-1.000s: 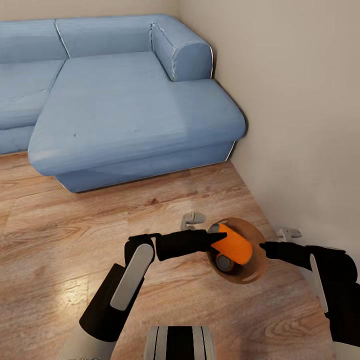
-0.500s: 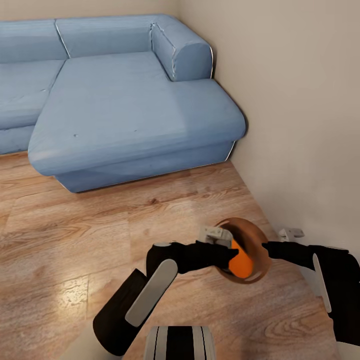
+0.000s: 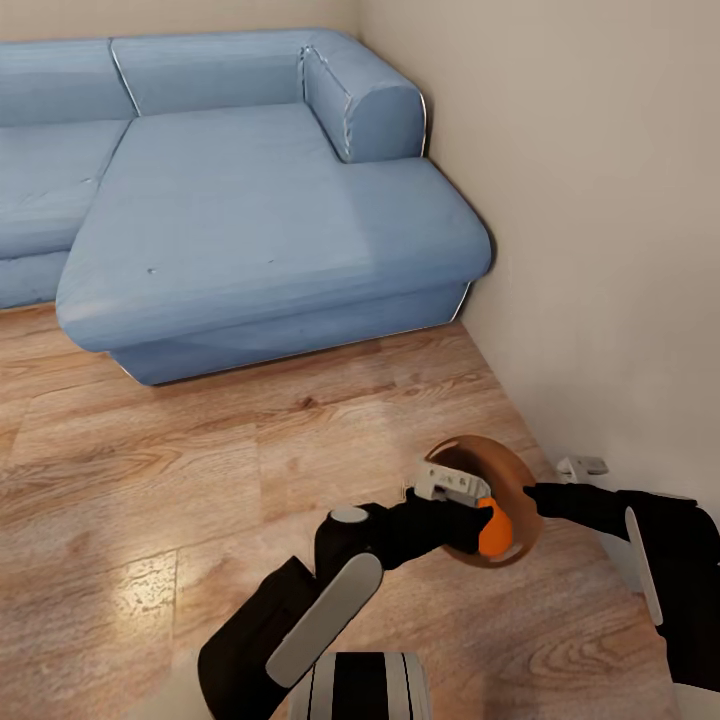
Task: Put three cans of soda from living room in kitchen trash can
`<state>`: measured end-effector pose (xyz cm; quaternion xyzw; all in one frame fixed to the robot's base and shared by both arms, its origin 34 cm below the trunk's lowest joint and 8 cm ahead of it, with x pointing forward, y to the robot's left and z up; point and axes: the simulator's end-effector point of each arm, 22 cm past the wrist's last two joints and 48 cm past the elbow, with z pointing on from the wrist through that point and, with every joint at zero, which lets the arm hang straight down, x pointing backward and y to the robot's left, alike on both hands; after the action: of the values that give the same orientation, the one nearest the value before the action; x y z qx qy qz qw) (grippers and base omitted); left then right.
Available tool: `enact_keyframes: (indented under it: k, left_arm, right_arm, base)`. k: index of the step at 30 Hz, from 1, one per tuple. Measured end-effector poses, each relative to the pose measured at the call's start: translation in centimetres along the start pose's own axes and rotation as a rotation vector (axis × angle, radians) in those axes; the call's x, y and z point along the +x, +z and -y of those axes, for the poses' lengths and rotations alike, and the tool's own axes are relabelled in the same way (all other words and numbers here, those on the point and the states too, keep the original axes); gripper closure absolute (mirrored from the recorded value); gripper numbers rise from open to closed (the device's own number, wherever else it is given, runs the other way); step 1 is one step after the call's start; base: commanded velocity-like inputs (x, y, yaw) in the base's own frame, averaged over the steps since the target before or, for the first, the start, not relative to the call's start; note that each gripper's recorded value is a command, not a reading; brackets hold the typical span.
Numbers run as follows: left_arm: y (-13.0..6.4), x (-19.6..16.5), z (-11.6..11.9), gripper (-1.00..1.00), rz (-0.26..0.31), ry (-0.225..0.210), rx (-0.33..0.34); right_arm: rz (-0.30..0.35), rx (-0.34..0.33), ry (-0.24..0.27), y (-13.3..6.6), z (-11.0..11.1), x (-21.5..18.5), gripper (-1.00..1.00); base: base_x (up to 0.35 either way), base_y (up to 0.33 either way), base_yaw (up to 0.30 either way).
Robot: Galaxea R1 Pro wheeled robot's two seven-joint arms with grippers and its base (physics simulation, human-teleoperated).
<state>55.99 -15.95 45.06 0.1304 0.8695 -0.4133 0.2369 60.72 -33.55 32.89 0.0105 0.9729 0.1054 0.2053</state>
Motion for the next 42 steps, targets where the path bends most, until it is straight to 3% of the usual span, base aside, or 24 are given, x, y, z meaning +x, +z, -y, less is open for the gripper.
enact_keyframes:
  k: [7, 11, 13, 27, 32, 42]
  left_arm:
    - [0.1, 0.0, -0.9, 1.00, 0.019, 0.047, -0.069]
    - [0.3, 0.5, -1.0, 1.00, 0.028, 0.138, -0.126]
    - [0.2, 0.5, -1.4, 1.00, 0.030, 0.153, -0.156]
    - [0.3, -0.2, -1.8, 1.00, 0.065, 0.148, -0.176]
    - [0.4, -0.3, -2.9, 1.00, 0.078, 0.181, -0.216]
    - [1.5, 0.3, -4.5, 1.00, 0.107, 0.146, -0.236]
  right_arm:
    - [0.000, 0.002, 0.000, 0.0, 0.1, 0.0, 1.00]
    - [0.001, 0.003, 0.000, 0.0, 0.2, 0.0, 1.00]
    - [0.001, 0.005, -0.001, -0.1, 0.2, 0.0, 1.00]
    - [0.000, 0.006, -0.003, -0.1, 0.3, -0.1, 1.00]
    - [0.000, 0.011, -0.006, -0.2, 0.5, -0.1, 1.00]
    - [-0.001, 0.006, -0.007, -0.1, 0.3, -0.1, 1.00]
  base:
    - [0.000, 0.000, 0.000]
    - [0.000, 0.000, 0.000]
    - [0.000, 0.000, 0.000]
    - [0.000, 0.000, 0.000]
    - [0.000, 0.000, 0.000]
    - [0.000, 0.000, 0.000]
